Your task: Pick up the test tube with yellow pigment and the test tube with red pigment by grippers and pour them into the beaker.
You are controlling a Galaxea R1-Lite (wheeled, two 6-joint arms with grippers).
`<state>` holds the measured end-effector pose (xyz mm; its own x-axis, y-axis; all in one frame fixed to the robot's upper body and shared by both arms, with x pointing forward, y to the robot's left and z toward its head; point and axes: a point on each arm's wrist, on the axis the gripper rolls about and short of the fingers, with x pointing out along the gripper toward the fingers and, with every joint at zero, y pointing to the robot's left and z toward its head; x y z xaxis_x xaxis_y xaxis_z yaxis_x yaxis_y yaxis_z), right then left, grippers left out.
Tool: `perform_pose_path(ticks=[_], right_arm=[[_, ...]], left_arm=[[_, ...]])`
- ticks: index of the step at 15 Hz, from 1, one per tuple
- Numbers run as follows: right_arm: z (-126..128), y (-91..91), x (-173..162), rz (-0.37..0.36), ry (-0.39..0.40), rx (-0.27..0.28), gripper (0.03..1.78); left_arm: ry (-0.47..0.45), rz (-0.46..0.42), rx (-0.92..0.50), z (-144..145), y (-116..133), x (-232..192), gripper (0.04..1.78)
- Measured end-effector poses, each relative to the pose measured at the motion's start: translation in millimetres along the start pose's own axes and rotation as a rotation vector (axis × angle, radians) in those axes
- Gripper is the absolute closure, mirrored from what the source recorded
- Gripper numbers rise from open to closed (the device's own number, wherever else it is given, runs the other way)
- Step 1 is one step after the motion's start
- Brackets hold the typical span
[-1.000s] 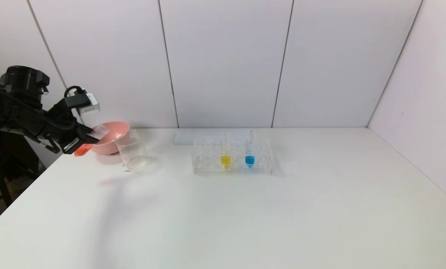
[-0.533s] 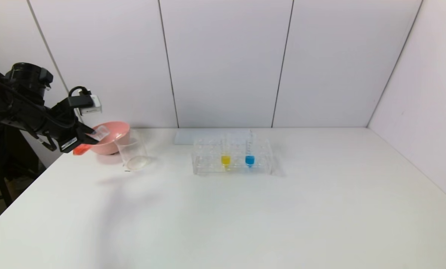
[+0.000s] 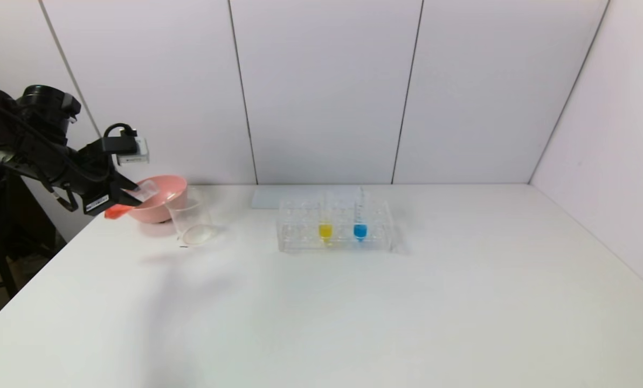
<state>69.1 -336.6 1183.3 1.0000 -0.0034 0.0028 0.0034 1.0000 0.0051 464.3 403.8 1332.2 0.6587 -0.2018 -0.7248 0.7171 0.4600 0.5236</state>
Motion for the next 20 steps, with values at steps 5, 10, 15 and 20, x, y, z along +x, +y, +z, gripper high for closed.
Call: perform_pose_path(ticks=[5, 10, 15, 20], right_arm=[[0, 0.0, 0, 0.0, 0.0, 0.0, 0.11], [0, 0.0, 0, 0.0, 0.0, 0.0, 0.11], [0, 0.0, 0, 0.0, 0.0, 0.0, 0.11], [0, 0.0, 0, 0.0, 0.0, 0.0, 0.11]], left_arm=[[0.011, -0.012, 0.078, 2, 6, -1, 1.39], [0.051, -0.043, 0.121, 11, 8, 1, 1.39], [0.068, -0.043, 0.165, 17, 10, 6, 1.39], [0.109, -0.027, 0.207, 24, 9, 9, 1.39]])
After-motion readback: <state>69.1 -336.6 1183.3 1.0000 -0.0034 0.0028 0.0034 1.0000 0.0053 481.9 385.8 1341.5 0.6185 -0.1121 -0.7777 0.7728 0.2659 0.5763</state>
